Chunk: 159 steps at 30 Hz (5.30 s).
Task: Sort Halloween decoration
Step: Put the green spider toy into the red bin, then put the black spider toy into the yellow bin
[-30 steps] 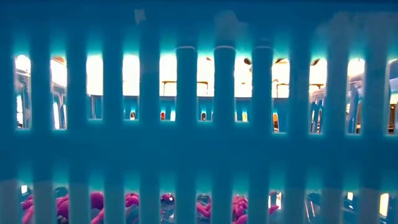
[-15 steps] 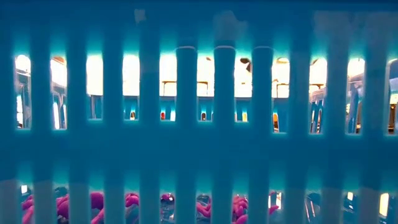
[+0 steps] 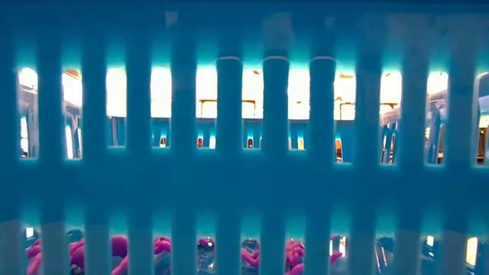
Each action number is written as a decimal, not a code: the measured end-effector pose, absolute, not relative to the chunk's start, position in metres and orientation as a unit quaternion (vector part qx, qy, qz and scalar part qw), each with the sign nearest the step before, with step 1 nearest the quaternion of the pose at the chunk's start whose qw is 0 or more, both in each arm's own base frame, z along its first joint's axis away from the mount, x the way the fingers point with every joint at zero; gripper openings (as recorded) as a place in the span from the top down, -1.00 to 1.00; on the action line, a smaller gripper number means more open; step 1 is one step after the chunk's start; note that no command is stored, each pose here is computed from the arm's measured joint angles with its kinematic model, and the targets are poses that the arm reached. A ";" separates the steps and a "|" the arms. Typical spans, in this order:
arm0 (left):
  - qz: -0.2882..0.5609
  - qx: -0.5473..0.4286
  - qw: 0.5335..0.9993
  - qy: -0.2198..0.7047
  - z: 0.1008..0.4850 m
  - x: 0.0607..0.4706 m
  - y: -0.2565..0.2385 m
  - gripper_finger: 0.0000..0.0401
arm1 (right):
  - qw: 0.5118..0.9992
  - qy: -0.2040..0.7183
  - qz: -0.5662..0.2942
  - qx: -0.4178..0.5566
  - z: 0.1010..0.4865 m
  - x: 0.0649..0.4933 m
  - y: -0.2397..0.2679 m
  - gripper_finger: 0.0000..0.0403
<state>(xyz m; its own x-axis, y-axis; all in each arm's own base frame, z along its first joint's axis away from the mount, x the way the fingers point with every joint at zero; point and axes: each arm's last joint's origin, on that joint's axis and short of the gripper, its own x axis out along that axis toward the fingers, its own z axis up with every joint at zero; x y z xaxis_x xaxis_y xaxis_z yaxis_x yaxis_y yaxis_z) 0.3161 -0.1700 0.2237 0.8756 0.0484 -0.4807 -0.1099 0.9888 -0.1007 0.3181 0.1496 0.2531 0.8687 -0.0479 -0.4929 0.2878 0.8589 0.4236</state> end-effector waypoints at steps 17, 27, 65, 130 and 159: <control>0.043 -0.072 0.966 0.243 0.224 0.316 -0.170 1.00 | 0.897 0.256 -0.052 0.355 0.255 0.316 0.160 0.61; 0.040 -0.082 0.969 0.228 0.228 0.318 -0.171 1.00 | 0.887 0.268 -0.061 0.372 0.252 0.319 0.151 0.61; 0.050 -0.068 0.969 0.234 0.226 0.322 -0.162 1.00 | 0.890 0.288 -0.026 0.353 0.252 0.324 0.143 0.61; 0.039 -0.034 0.954 0.294 0.242 0.299 -0.175 0.40 | 0.675 0.584 -0.041 0.449 0.224 0.249 0.210 1.00; 0.010 0.002 0.923 0.385 0.229 0.283 -0.178 0.41 | 0.614 0.581 -0.122 0.520 0.223 0.233 0.226 0.60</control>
<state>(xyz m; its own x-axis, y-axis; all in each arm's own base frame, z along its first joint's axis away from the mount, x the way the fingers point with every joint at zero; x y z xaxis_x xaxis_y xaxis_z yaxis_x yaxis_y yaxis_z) 0.2827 -0.1784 0.2285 0.7036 0.0203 -0.7103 -0.0173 0.9998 0.0114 0.2326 0.2260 0.2228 0.2947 0.4553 -0.8401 0.7539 0.4294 0.4972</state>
